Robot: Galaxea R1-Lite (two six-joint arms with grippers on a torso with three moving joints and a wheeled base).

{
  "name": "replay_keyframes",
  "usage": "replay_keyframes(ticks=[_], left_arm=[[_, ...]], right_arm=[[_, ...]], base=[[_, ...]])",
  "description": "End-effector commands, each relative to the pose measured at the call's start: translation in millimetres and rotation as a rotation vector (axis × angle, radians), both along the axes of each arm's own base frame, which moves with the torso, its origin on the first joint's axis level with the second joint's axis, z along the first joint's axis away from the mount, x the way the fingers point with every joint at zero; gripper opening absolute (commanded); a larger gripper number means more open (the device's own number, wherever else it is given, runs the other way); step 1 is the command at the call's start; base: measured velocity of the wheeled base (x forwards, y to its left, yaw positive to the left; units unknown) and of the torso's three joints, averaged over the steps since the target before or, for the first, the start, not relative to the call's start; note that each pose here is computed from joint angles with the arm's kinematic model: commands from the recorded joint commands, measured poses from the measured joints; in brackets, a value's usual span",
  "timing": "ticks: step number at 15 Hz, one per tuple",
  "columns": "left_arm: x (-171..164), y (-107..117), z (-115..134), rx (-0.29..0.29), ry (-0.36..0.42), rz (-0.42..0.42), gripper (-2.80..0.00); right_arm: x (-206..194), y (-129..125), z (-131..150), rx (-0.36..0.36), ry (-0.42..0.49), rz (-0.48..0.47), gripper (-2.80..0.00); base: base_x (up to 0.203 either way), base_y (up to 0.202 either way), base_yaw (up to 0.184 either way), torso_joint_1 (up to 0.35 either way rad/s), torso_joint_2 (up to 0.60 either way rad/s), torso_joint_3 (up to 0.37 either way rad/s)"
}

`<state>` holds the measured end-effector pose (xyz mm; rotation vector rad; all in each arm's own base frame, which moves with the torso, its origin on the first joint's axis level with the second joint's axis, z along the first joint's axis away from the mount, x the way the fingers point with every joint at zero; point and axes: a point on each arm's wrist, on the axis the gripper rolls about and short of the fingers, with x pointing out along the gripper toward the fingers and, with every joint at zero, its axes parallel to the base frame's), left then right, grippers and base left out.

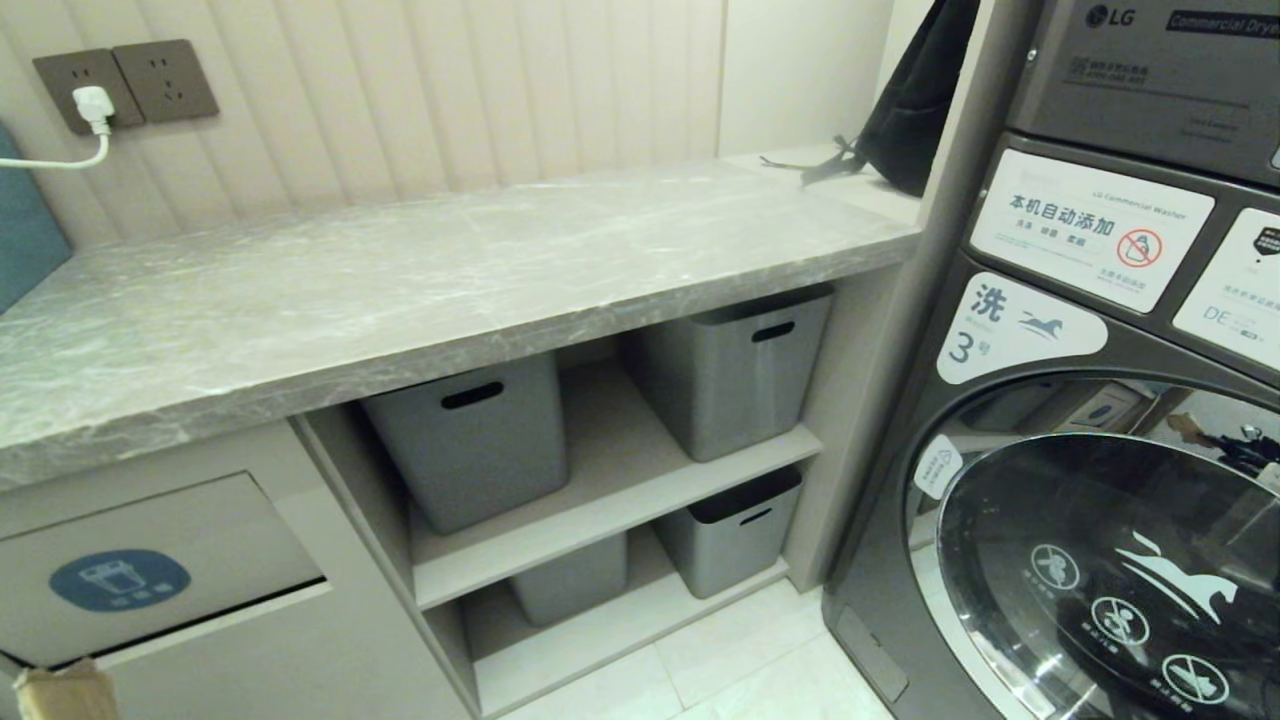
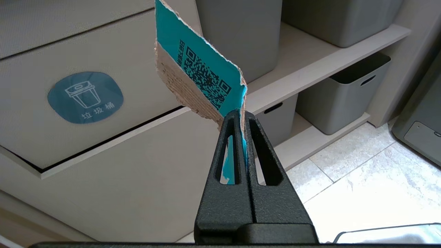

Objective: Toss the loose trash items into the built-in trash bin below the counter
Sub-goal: Put the garbage in the trash can

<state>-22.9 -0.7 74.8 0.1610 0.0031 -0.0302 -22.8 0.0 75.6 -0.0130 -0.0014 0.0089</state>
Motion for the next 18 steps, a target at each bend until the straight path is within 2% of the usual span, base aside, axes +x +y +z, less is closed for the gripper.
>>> replay_keyframes(ticks=[1, 3, 10, 18], left_arm=[[0.0, 0.0, 0.0, 0.002, 0.0, 0.0, -2.8], [0.0, 0.0, -0.1, 0.002, 0.001, -0.001, -2.8], [0.0, 0.0, 0.0, 0.002, 0.0, 0.001, -2.8], [0.0, 0.0, 0.4, 0.008, -0.004, -0.001, -2.8]], right_arm=[[0.0, 0.0, 0.0, 0.001, 0.0, 0.0, -2.8], [0.0, 0.0, 0.0, 0.001, 0.0, 0.0, -2.8], [-0.1, 0.0, 0.0, 0.004, -0.002, 0.0, -2.8], [-0.1, 0.0, 0.0, 0.005, -0.002, 0.0, -2.8]], base=[[0.0, 0.0, 0.0, -0.093, 0.27, 0.152], [0.0, 0.0, 0.0, -0.042, 0.13, 0.073], [0.0, -0.006, 0.151, -0.005, 0.02, 0.01], [0.0, -0.001, 0.008, 0.0, 0.0, 0.001]])
